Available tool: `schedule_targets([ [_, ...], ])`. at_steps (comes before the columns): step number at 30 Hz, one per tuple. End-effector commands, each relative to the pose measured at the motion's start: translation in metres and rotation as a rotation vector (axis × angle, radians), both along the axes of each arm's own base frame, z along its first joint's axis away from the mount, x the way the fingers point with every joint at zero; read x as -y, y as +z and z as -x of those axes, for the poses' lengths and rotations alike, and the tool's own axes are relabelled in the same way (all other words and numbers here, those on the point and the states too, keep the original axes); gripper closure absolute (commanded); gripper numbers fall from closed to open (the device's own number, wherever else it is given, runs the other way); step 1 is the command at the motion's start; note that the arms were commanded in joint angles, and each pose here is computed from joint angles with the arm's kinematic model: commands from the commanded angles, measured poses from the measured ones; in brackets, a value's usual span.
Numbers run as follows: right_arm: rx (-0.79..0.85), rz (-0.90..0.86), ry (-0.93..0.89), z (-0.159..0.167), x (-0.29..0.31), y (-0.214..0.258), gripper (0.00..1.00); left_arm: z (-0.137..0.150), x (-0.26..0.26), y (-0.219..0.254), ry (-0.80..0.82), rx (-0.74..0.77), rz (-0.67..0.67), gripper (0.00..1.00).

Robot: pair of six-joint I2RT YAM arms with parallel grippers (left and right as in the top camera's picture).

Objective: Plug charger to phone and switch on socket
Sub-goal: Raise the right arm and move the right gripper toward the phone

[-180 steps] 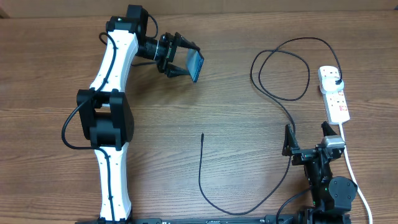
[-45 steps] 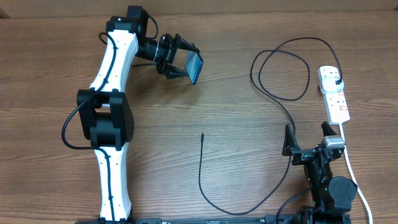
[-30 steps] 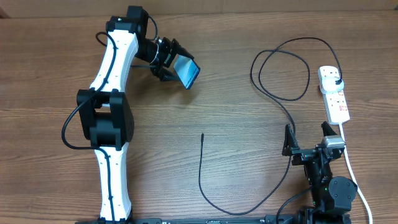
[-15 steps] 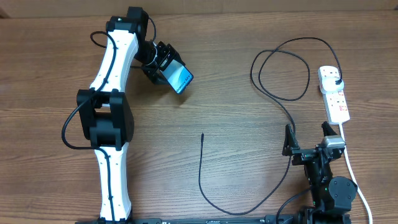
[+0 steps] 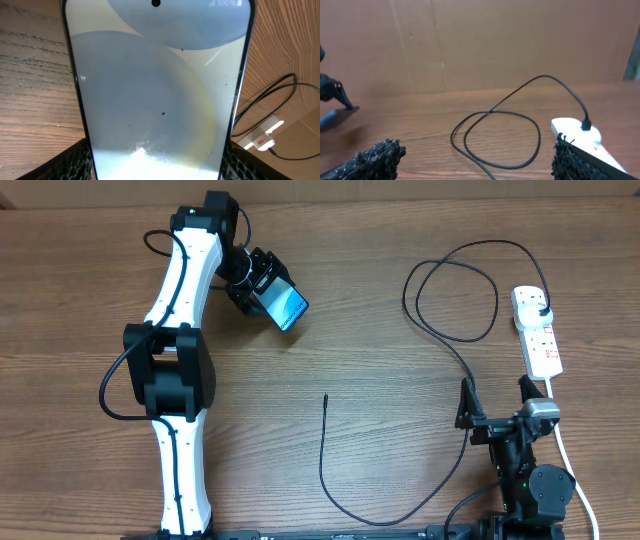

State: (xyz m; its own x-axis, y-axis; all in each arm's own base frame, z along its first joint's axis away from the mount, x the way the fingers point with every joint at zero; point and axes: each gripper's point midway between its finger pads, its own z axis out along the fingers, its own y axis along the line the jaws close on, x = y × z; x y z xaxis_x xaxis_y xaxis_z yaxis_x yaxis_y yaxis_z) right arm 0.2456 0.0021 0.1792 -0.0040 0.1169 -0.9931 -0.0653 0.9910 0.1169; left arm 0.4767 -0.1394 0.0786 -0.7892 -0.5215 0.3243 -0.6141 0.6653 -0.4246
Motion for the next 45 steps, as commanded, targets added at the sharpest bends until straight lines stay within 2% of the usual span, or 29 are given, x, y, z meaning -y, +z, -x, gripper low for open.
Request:
schedule_targets([
  [1,0.011,-0.082,-0.022,0.003,0.003,0.012,0.0,-0.006,0.005,0.01,-0.003,0.03,0.01,0.96],
  [13,-0.171,-0.103,-0.013,-0.001,0.001,0.049,0.0,-0.013,0.006,0.039,-0.011,0.126,-0.016,0.96],
  [21,-0.347,-0.164,0.2,-0.035,-0.032,0.076,0.0,-0.014,0.017,0.058,-0.033,0.183,-0.012,0.96],
  [31,-0.592,-0.474,0.623,-0.085,-0.092,0.093,0.0,-0.018,0.028,0.079,-0.029,0.246,0.013,0.96],
  [34,-0.621,-0.581,0.744,-0.097,-0.105,0.095,0.0,-0.021,0.028,0.085,-0.017,0.263,0.017,0.96],
  [41,-0.795,-0.823,0.677,-0.122,-0.103,0.057,0.0,-0.021,0.028,0.096,-0.001,0.281,0.021,0.96],
  [45,-0.814,-0.838,0.672,-0.132,-0.105,0.045,0.0,-0.021,0.029,0.098,0.012,0.276,0.024,0.96],
])
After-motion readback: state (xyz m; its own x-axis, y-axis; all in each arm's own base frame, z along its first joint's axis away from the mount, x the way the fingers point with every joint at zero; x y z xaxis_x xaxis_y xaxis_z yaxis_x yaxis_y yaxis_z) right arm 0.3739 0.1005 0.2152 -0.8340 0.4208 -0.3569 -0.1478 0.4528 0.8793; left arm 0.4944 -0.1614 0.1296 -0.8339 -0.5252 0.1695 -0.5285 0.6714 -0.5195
